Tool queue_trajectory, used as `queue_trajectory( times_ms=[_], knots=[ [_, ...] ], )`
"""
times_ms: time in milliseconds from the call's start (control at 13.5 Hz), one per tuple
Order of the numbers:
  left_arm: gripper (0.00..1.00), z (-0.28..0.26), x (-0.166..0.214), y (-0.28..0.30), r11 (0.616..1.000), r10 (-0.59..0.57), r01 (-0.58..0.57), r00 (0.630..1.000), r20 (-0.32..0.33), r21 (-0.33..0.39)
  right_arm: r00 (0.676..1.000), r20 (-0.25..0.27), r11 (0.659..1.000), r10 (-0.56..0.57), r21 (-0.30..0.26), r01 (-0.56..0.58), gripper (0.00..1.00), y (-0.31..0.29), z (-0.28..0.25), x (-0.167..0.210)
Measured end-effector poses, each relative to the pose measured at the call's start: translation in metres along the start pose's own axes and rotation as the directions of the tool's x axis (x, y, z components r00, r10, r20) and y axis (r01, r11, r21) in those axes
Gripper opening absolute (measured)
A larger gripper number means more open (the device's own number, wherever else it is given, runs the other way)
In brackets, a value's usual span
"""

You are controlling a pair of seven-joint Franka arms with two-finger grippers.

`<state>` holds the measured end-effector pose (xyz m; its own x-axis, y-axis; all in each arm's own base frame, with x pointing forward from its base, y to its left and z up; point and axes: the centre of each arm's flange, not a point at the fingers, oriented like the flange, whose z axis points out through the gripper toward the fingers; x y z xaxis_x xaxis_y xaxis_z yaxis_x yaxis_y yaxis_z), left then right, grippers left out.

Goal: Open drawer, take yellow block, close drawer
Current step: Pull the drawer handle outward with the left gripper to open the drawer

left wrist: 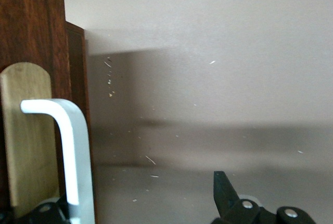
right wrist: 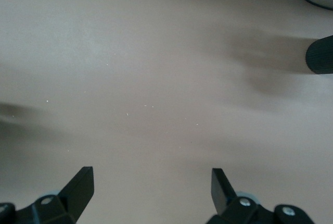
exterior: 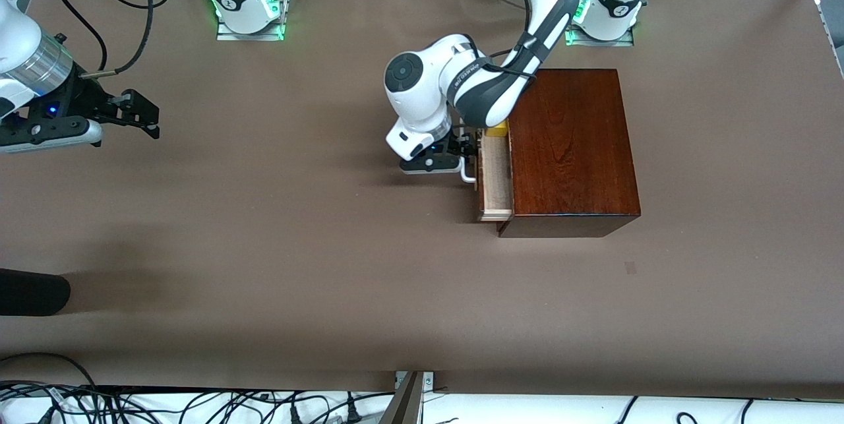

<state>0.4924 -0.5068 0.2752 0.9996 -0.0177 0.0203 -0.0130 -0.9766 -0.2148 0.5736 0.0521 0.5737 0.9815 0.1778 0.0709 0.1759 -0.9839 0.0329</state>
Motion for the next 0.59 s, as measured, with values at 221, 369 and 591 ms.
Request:
queue_trajectory(
  times_ms=[221,369,591],
  knots=[
    [1.0,-0.0006,0.0012,0.0021,1.0,-0.003,0.003,1.0,-0.001,-0.003,1.0,0.0,1.0,0.0,0.0,0.0,1.0,-0.0002,0.0,0.0],
    [1.0,-0.0012,0.0007,0.0029,1.0,-0.003,0.003,1.0,-0.001,-0.005,1.0,0.0,1.0,0.0,0.0,0.0,1.0,-0.0002,0.0,0.0],
    [1.0,-0.0012,-0.0002,0.0047,1.0,0.0,0.0,1.0,-0.001,-0.006,1.0,0.0,1.0,0.0,0.0,0.0,1.0,-0.0001,0.0,0.0]
  ],
)
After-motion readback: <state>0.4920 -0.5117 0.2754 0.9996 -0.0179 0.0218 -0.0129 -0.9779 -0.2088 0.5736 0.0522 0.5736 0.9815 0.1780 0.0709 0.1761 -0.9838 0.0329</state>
